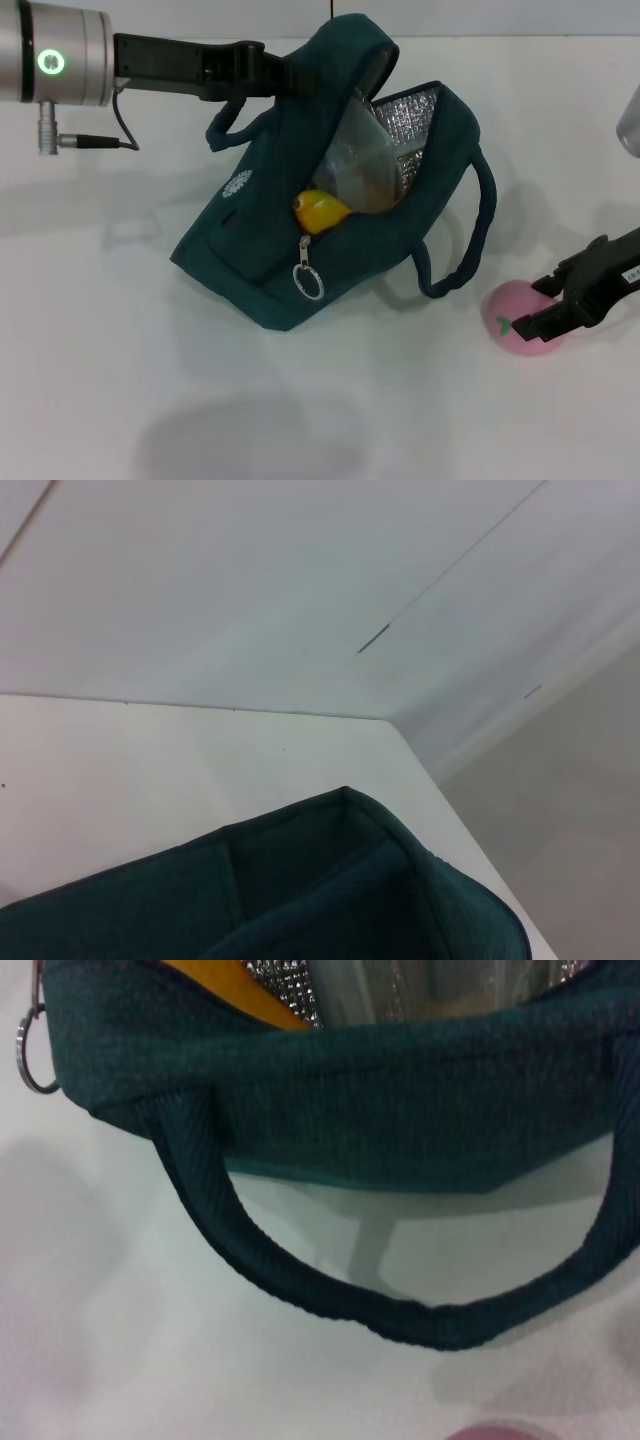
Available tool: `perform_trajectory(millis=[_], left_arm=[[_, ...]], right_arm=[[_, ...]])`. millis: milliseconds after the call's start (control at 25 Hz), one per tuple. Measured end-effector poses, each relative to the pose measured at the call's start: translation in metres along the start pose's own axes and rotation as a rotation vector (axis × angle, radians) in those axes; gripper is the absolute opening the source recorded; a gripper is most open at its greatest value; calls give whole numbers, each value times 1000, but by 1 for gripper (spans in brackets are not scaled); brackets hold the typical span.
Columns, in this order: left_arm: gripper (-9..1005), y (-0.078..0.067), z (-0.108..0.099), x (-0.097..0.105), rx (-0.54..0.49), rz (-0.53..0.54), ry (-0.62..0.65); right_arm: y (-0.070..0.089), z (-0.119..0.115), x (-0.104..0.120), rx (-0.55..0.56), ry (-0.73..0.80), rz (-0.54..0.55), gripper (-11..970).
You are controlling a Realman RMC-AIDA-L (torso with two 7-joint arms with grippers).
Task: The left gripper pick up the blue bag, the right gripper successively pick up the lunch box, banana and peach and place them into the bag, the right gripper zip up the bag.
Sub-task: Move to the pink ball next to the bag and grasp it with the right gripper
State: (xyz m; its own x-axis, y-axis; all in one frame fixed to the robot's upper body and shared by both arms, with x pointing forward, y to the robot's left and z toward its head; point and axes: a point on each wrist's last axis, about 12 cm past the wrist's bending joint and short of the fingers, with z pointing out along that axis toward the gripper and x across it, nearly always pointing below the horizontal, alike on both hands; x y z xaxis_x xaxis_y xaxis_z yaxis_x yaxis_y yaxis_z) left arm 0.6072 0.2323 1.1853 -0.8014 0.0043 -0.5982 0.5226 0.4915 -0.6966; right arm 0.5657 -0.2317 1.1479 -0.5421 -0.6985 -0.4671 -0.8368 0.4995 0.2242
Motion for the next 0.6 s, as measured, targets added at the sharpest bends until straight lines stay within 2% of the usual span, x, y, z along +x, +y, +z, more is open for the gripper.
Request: perform_trajectory(millis=[600], left_arm=[[58, 0, 1, 0, 3, -2, -1]], right_arm=[[-5, 2, 5, 8, 13, 16, 530]])
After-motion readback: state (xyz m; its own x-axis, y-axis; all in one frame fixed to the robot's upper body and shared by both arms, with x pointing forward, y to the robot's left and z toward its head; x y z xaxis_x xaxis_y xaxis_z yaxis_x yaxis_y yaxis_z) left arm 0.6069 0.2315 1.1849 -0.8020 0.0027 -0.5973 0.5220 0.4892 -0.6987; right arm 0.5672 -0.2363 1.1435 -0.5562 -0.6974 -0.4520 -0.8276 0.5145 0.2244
